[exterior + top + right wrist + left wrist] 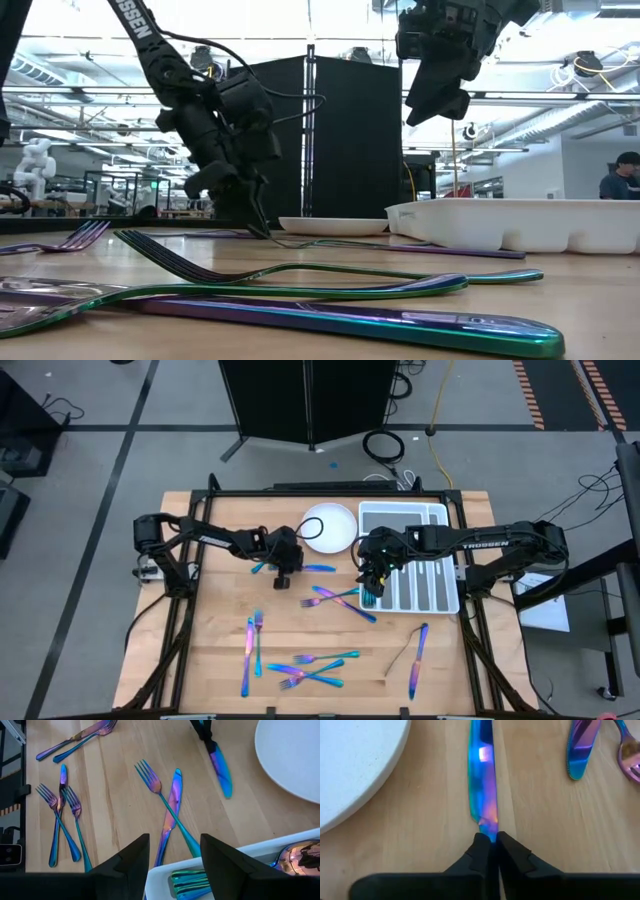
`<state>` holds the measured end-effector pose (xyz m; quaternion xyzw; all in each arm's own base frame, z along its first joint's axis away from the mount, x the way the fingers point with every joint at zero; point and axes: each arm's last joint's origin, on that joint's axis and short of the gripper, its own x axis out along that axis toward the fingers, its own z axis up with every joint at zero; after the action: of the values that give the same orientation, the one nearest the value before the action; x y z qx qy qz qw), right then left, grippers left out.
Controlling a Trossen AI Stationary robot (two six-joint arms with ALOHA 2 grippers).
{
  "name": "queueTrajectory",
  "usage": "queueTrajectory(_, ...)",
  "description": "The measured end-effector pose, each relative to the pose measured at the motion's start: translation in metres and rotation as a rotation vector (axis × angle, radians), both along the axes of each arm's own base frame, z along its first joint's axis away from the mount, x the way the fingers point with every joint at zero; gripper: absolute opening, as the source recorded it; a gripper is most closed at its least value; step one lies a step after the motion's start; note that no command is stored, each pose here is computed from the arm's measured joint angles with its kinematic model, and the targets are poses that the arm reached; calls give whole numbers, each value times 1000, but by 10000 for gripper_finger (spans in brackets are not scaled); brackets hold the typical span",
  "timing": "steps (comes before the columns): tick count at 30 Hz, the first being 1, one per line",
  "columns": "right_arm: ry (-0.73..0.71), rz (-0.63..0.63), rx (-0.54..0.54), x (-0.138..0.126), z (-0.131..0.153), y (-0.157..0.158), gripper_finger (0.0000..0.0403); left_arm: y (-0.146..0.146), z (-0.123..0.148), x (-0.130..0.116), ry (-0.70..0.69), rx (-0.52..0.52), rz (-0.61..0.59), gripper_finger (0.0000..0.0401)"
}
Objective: Sort silverware
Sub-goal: Put the purple table knife on the white silverware tray
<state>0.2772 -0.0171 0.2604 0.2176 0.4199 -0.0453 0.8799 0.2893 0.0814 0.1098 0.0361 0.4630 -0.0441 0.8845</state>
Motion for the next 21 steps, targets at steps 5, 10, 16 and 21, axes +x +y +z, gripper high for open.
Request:
queueTrajectory(5, 0, -3, 2, 0, 0, 0, 167, 1, 4, 4, -54, 13, 5, 4)
queueTrajectory(10, 1, -3, 3, 0, 0, 0, 167, 3, 24, 11, -130, 22, -3, 2)
queueTrajectory(16, 1, -2, 2, 0, 0, 0, 167, 13, 54, 21, -244, 99, 64, 1)
queueTrajectory(21, 0, 5, -4, 0, 0, 0, 167, 32, 54, 16, -230, 60, 176, 1)
